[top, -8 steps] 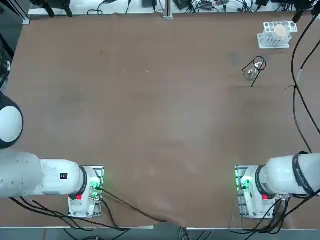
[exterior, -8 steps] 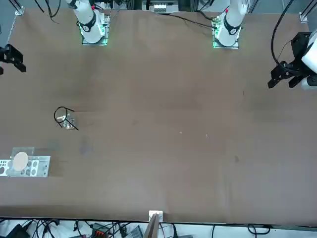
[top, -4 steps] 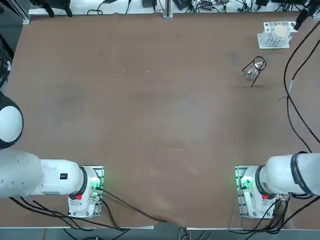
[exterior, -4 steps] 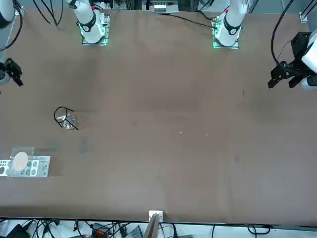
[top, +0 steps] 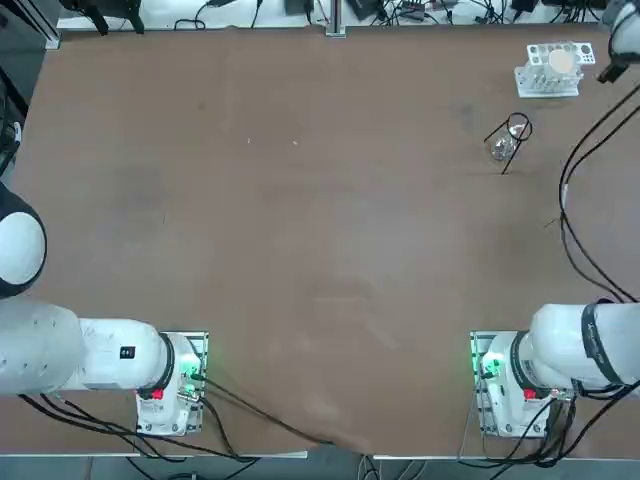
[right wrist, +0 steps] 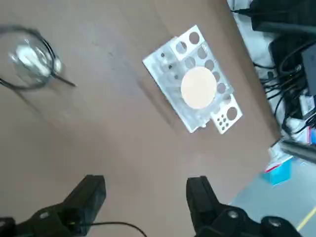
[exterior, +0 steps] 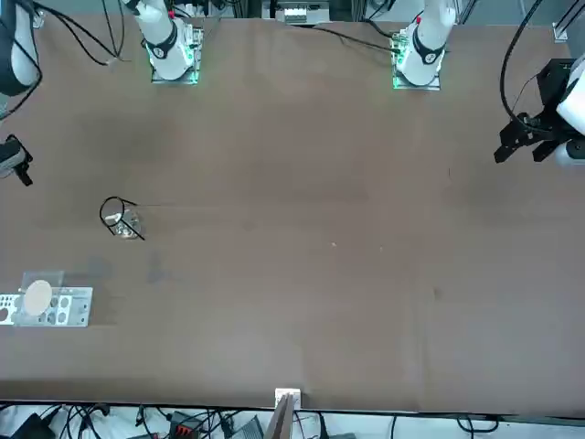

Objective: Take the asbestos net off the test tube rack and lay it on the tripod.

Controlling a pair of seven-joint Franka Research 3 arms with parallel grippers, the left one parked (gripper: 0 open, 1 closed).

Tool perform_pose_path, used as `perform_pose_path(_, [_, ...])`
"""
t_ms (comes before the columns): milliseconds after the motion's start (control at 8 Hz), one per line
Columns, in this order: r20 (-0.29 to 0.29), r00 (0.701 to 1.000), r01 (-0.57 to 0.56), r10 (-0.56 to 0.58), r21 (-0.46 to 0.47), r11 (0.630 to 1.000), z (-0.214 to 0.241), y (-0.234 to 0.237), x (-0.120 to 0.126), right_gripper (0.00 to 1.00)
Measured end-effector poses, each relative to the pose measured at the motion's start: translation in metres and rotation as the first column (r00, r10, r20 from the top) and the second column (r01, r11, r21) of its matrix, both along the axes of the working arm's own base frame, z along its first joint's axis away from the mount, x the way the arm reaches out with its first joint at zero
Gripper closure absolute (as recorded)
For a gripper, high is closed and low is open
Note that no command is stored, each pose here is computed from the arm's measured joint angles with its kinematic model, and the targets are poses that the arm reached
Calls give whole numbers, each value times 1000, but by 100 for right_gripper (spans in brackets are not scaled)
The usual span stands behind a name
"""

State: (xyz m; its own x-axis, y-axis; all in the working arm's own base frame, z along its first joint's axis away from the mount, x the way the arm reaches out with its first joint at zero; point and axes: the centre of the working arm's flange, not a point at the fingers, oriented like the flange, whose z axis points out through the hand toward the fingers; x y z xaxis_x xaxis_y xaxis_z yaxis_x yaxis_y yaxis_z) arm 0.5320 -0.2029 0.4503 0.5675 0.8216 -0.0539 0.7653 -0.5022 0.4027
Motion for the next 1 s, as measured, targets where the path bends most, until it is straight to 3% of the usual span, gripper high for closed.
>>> perform_pose_path(375, [125,976,-164,177,-108,981,-72,-29,-19,7])
perform_pose_path(625, [207,932,-255,298,-213,943,-116,-43,-26,7])
perform_pose_path(750, [238,911,-277,337,-252,927,-141,-49,-29,7])
perform_pose_path(1000, [248,897,-300,365,-264,917,-183,-51,-28,10])
